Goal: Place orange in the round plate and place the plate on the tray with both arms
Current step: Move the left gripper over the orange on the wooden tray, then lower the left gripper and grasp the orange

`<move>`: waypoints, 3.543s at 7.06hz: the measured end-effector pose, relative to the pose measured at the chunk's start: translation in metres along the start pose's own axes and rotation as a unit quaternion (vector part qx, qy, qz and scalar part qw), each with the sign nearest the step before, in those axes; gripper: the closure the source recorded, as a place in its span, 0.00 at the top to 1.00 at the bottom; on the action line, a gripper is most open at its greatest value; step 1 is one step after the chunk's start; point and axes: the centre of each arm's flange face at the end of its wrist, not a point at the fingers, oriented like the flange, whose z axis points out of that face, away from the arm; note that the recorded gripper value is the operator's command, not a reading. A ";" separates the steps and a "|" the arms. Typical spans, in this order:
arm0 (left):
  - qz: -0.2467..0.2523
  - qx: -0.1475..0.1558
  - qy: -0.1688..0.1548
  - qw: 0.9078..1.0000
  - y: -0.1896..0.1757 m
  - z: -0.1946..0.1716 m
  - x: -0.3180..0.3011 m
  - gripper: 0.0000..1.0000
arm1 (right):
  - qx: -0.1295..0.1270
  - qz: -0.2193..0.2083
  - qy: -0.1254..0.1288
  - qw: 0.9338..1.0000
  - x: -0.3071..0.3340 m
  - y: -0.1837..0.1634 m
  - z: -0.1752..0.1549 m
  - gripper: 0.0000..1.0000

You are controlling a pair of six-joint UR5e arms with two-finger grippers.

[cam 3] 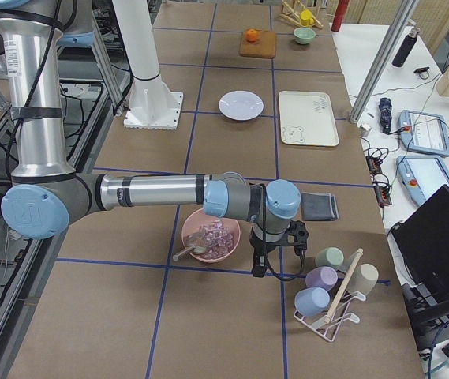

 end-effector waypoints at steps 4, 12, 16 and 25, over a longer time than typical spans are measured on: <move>0.002 0.002 -0.001 1.000 0.001 -0.002 0.002 0.99 | 0.000 0.000 0.000 1.000 -0.001 0.000 0.000 1.00; 0.033 0.025 0.002 0.999 -0.009 -0.023 0.033 0.99 | 0.006 -0.007 0.002 1.000 -0.006 -0.007 -0.006 1.00; 0.015 0.008 0.015 1.000 -0.039 0.005 0.127 0.99 | 0.019 -0.026 -0.004 0.999 -0.018 -0.022 -0.008 1.00; -0.003 -0.040 0.024 0.999 0.009 0.132 0.138 0.99 | 0.030 -0.013 -0.060 0.998 -0.038 -0.023 -0.017 1.00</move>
